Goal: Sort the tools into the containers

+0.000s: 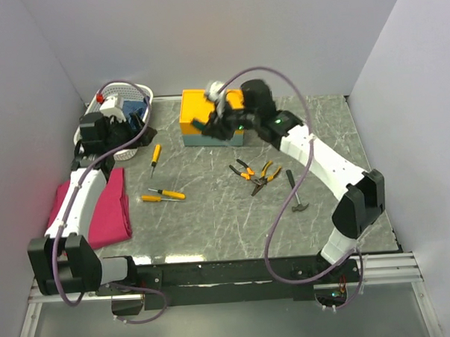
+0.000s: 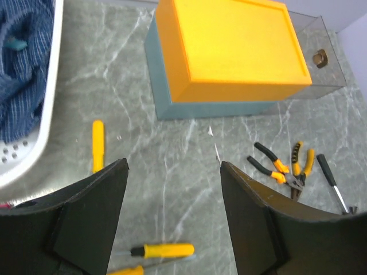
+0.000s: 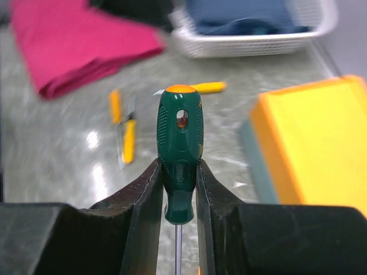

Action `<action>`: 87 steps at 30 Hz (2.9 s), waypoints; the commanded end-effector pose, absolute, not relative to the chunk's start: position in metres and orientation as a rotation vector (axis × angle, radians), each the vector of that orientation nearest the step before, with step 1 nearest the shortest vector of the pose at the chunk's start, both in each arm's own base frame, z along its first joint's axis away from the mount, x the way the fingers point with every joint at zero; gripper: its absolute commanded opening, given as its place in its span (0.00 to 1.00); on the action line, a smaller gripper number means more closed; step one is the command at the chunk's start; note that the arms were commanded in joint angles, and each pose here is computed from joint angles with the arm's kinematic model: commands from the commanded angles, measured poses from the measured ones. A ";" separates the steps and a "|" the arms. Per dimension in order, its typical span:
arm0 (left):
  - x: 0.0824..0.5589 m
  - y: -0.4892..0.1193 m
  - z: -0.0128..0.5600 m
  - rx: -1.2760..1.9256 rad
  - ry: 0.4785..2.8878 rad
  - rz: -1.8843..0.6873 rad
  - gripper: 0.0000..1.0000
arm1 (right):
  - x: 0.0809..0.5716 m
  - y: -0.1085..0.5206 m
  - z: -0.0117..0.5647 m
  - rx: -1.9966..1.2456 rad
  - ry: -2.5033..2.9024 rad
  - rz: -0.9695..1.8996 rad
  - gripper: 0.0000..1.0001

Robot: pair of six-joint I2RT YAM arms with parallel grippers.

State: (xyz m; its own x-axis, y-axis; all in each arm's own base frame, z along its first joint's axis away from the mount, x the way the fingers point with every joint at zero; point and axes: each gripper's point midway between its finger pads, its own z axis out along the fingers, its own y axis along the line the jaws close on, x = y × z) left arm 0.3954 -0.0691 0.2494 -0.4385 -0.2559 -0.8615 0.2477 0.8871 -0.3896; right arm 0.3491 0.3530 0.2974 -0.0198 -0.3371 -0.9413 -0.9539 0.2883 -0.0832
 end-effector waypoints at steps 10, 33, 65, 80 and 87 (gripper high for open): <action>0.424 -0.060 0.231 0.163 1.956 -0.398 0.72 | 0.522 0.229 0.368 -0.321 1.685 0.761 0.00; 0.434 -0.068 0.232 0.220 1.886 -0.416 0.72 | 0.608 0.169 0.252 -0.132 1.890 0.537 0.00; 0.409 -0.009 0.269 -0.146 1.819 -0.336 0.77 | 0.329 0.433 0.183 -1.447 1.610 1.006 0.71; 0.381 0.003 0.258 -0.192 1.808 -0.325 0.76 | 0.315 0.501 0.097 -1.514 1.671 0.859 0.65; 0.373 0.004 0.264 -0.196 1.784 -0.314 0.77 | 0.307 0.500 0.069 -1.542 1.771 0.778 0.66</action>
State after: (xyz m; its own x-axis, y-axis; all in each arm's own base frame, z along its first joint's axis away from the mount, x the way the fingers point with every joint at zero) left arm 0.3801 0.0043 0.2475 -0.2862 -0.3003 -0.9099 0.0247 0.9470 -0.3203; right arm 0.2993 0.4941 0.0673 -0.0913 -0.5872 -0.8043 -0.9950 0.0861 0.0501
